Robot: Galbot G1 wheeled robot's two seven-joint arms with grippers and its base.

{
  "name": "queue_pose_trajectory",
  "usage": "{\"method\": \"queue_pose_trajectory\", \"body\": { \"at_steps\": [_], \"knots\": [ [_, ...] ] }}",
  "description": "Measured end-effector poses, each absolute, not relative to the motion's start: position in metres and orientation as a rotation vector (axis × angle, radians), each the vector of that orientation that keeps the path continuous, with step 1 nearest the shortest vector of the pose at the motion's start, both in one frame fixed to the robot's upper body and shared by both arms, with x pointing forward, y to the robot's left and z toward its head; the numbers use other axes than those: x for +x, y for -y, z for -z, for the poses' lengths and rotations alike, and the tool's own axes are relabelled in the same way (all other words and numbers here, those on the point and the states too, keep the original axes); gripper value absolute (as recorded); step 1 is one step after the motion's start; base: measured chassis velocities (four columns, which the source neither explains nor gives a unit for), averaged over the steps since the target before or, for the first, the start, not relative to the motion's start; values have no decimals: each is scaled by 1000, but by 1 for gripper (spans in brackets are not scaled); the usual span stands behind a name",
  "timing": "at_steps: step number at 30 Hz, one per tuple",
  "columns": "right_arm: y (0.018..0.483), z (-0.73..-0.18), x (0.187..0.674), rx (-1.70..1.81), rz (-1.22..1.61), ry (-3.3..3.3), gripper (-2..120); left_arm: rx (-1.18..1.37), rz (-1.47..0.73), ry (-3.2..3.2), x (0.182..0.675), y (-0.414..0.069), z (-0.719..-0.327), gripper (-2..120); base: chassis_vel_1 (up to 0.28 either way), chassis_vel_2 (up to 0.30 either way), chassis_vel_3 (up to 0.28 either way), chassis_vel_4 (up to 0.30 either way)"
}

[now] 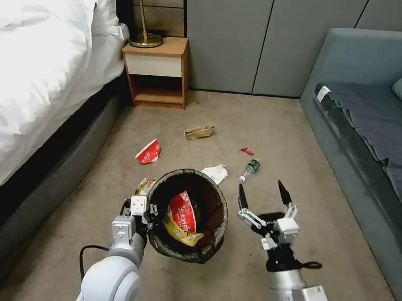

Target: Pick up the trash bin, then pick up the garbage from the floor and place it into the trash bin.

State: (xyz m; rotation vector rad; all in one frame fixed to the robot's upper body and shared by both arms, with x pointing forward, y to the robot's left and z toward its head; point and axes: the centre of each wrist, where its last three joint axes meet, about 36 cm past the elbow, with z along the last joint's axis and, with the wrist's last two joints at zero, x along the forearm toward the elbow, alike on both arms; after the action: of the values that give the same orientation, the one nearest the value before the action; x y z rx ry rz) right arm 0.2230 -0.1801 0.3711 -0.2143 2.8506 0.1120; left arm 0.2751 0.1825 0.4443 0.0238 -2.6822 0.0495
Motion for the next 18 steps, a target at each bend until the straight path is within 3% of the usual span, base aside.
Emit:
{"method": "queue_pose_trajectory", "body": {
  "at_steps": [18],
  "knots": [
    [203, -350, 228, -127, -35, -2875, 100, 29, -56, 2688, 275, -183, -446, 0, 0, 0, 0, 0]
  ]
}}
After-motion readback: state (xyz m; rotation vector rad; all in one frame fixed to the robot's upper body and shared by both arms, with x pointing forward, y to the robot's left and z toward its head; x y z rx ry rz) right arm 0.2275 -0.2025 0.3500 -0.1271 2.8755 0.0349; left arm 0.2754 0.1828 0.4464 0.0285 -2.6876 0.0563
